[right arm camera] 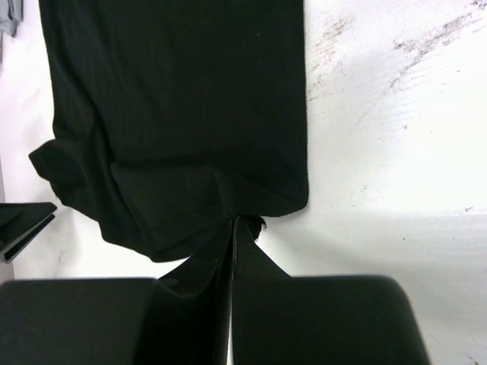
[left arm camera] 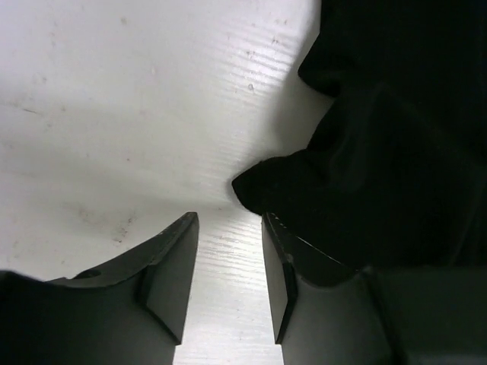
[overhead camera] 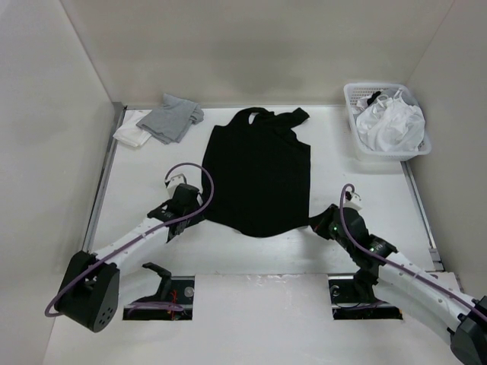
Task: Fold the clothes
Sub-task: Flatten the tank top out
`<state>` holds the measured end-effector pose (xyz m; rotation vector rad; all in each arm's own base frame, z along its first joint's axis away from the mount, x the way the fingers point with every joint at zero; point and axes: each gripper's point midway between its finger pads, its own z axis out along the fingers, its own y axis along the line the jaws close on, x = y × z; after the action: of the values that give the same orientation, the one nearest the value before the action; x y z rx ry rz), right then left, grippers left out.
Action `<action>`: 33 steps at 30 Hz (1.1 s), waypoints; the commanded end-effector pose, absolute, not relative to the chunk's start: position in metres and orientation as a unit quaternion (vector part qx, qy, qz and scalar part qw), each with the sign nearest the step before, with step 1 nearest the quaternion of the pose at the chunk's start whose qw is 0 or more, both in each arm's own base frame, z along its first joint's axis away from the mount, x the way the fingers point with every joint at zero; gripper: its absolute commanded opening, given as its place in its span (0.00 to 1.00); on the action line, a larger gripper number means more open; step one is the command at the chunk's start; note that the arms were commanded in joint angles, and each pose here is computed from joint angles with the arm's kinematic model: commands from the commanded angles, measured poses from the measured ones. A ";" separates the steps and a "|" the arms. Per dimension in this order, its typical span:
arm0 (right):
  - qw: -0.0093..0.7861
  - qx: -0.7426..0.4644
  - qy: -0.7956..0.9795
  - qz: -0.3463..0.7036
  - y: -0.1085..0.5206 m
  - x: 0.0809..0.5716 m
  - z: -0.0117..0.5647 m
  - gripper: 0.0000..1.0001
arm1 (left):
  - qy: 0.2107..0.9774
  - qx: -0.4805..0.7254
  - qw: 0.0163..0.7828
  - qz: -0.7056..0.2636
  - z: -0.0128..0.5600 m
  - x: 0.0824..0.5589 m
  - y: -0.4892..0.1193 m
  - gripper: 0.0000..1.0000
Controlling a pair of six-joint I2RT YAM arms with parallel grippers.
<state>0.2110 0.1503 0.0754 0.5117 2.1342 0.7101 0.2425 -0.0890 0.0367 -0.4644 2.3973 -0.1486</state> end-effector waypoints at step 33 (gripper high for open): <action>0.420 0.192 0.834 0.302 0.161 0.222 0.087 0.00 | 0.871 -0.279 0.404 -0.011 0.069 0.209 -0.068 0.41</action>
<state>0.2141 0.1556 0.0719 0.4963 2.1472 0.7154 0.1883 -0.0649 0.0666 -0.6668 2.2845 0.0289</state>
